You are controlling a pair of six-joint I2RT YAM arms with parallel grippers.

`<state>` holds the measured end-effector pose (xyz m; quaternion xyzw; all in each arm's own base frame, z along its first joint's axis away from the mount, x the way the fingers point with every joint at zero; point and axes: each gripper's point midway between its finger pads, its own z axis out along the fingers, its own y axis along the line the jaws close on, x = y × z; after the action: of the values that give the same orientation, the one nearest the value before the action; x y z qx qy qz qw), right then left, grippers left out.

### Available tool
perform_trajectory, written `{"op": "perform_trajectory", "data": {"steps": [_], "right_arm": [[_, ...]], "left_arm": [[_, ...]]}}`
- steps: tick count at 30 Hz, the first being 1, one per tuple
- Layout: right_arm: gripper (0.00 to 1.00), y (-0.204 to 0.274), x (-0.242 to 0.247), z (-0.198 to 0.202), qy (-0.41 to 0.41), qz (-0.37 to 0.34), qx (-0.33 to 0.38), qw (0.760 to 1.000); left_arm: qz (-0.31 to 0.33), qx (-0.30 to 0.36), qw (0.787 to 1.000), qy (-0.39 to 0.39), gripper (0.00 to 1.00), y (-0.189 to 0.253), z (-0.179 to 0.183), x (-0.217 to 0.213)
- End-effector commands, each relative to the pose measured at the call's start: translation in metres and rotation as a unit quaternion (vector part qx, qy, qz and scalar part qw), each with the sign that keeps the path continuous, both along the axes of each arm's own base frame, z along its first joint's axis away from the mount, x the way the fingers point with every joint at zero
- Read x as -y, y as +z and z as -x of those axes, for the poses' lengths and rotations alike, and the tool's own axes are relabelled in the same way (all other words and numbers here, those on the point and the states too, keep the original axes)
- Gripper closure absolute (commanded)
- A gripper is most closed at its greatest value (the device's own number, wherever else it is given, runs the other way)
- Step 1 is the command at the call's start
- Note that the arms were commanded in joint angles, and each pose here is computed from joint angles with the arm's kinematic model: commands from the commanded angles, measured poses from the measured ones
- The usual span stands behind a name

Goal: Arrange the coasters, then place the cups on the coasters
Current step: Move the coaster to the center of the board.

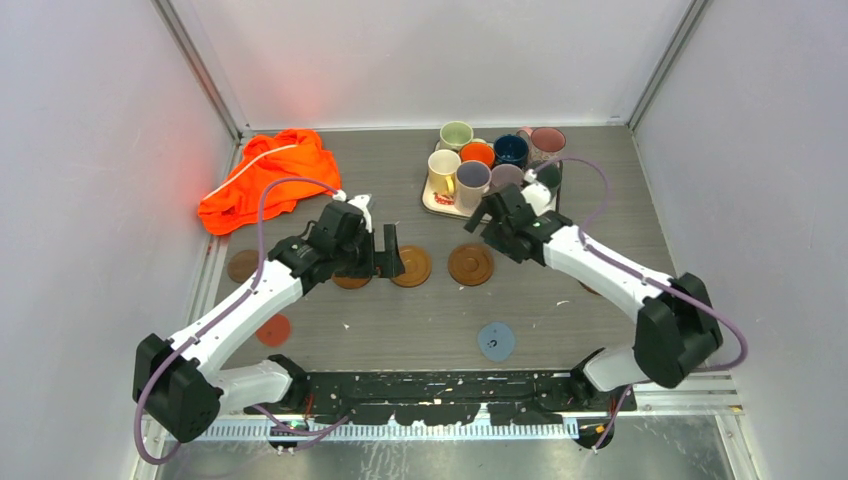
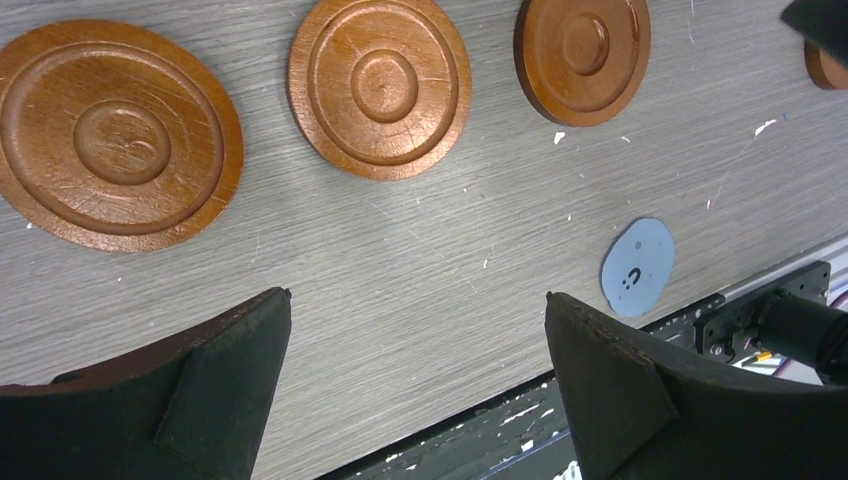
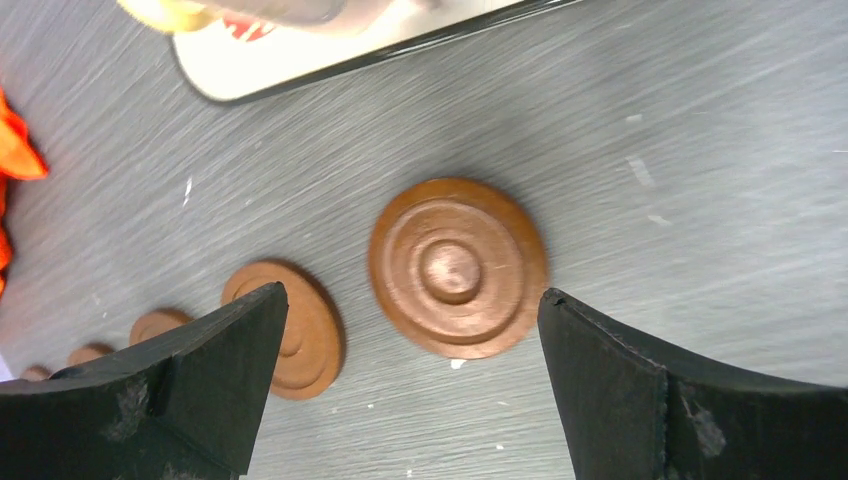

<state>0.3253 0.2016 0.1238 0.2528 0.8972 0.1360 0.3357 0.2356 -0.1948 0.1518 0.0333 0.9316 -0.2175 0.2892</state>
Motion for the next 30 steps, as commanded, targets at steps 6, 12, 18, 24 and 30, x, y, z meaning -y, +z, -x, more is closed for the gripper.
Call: {"op": "perform_trajectory", "data": {"steps": [6,12,18,24,30], "right_arm": [[0.0,0.003,0.106,0.02,-0.116,0.039,-0.002,0.992],[0.0,0.003,0.162,0.022,-0.182,0.047,-0.002,0.982],[0.0,0.001,0.206,0.017,-0.238,0.035,-0.002,0.971],[0.0,-0.014,0.241,0.007,-0.28,0.012,-0.002,0.96],[0.0,-0.034,0.269,-0.002,-0.307,-0.011,-0.01,0.951]], "left_arm": [[0.027,0.02,0.999,-0.038,0.0,0.023,0.002,0.01],[0.033,0.018,0.998,-0.048,0.0,0.023,0.005,0.013],[0.038,0.018,0.998,-0.054,0.0,0.024,0.007,0.014],[0.042,0.019,0.997,-0.06,0.0,0.026,0.011,0.013],[0.042,0.022,0.997,-0.064,0.0,0.027,0.014,0.013]]}}
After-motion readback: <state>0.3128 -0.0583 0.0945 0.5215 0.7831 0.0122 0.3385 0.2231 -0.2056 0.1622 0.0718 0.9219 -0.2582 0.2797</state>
